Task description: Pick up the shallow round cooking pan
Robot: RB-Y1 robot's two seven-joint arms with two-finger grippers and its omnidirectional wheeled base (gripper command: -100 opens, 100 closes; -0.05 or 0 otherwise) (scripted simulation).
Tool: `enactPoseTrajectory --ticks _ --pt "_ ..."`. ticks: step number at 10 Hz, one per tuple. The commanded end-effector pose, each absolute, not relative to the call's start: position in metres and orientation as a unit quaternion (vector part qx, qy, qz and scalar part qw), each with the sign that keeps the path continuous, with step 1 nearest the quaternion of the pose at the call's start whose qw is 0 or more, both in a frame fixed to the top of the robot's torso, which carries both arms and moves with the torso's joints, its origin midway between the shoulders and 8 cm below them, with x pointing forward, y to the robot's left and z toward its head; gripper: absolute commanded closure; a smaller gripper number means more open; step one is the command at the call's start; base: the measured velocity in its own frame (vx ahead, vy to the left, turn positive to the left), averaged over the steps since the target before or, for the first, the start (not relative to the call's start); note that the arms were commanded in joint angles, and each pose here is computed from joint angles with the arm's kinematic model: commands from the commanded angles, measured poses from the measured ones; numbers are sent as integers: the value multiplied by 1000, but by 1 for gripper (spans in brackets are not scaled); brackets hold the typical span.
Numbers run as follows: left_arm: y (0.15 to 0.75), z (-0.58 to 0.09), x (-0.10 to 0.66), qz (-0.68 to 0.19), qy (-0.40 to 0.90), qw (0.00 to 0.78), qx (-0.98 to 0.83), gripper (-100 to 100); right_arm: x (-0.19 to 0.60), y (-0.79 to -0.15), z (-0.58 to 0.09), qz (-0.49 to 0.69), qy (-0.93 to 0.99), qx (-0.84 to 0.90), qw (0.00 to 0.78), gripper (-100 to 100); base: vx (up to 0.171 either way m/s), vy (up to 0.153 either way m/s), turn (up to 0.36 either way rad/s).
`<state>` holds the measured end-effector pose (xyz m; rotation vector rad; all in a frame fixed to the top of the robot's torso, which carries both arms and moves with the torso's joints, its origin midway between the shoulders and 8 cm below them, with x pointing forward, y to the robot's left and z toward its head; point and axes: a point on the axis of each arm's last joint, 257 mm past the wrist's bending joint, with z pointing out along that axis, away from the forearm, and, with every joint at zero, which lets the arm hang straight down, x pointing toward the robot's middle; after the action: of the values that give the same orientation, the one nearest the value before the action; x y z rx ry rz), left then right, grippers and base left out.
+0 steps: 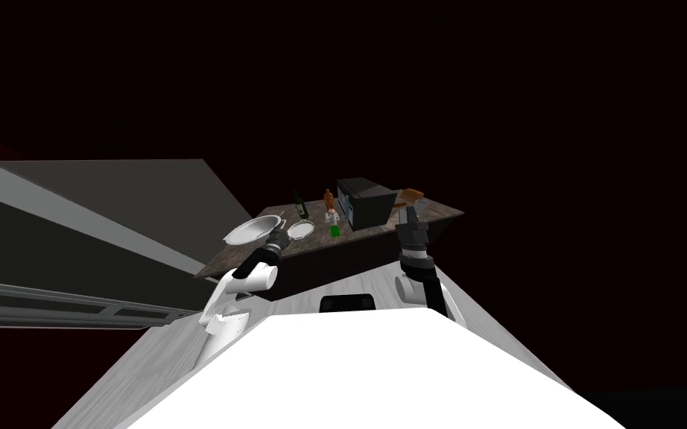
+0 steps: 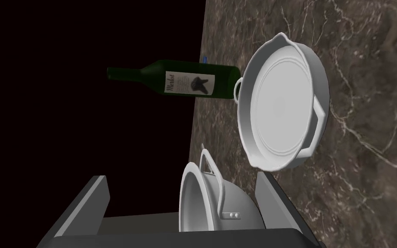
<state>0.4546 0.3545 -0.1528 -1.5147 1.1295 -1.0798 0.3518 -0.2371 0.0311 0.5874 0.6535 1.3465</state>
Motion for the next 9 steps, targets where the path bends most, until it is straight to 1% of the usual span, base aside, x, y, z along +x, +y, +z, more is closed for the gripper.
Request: enactPoseTrajectory --ticks 1,9 --pt "360 -161 453 -428 462 458 -627 -100 352 -237 31 603 293 263 694 0 69 -34 10" --pt "381 -201 453 -366 474 416 -684 -100 352 -237 31 603 293 263 694 0 78 -30 24"
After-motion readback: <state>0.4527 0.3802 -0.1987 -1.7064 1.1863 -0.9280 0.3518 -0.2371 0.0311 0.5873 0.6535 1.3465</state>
